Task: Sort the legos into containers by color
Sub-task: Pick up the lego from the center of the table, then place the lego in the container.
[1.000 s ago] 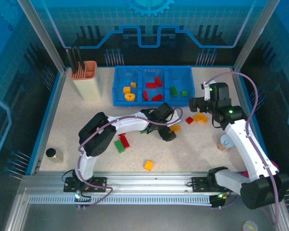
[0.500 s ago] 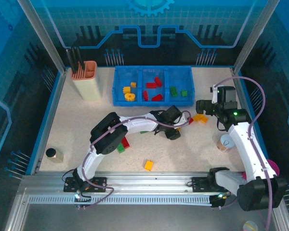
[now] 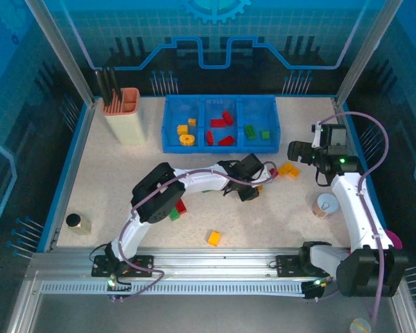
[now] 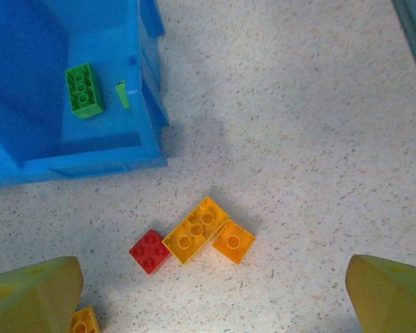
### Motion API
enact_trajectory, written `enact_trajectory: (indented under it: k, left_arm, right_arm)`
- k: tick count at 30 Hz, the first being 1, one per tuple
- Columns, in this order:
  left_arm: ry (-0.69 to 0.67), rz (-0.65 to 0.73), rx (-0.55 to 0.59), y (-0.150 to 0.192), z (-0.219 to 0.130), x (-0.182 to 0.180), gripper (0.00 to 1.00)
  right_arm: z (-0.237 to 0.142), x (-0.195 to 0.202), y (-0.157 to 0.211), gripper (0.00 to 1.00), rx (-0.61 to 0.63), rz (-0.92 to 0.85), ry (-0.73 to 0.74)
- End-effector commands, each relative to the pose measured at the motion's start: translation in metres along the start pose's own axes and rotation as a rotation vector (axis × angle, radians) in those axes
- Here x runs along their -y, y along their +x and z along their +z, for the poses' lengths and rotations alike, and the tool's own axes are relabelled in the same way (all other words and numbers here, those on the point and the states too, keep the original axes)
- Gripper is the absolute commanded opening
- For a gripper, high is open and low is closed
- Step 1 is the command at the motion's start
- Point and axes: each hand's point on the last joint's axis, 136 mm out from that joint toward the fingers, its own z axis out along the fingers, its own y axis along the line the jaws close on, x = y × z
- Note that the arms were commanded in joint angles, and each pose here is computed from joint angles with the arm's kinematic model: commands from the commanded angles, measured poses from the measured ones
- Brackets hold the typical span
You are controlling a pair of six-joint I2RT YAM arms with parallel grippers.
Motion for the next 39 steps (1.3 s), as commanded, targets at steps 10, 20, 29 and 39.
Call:
enact_trajectory:
  k: [10, 20, 29, 39]
  left_arm:
    - [-0.212, -0.196, 0.272, -0.036, -0.184, -0.079, 0.13]
    - [-0.490, -0.307, 0.395, -0.030, -0.267, -0.183, 0.12]
    - [-0.664, -0.629, 0.321, 0.027, -0.249, -0.285, 0.09]
    - [-0.639, -0.758, 0.243, 0.054, -0.193, -0.347, 0.09]
  right_arm:
    - [0.057, -0.021, 0.046, 0.88, -0.131, 0.077, -0.124]
    - [0.080, -0.045, 0.059, 0.85, -0.235, 0.081, -0.110]
    - [0.095, -0.057, 0.081, 0.87, -0.321, 0.228, -0.036]
    - [0.118, -0.066, 0.105, 0.83, -0.399, 0.405, -0.024]
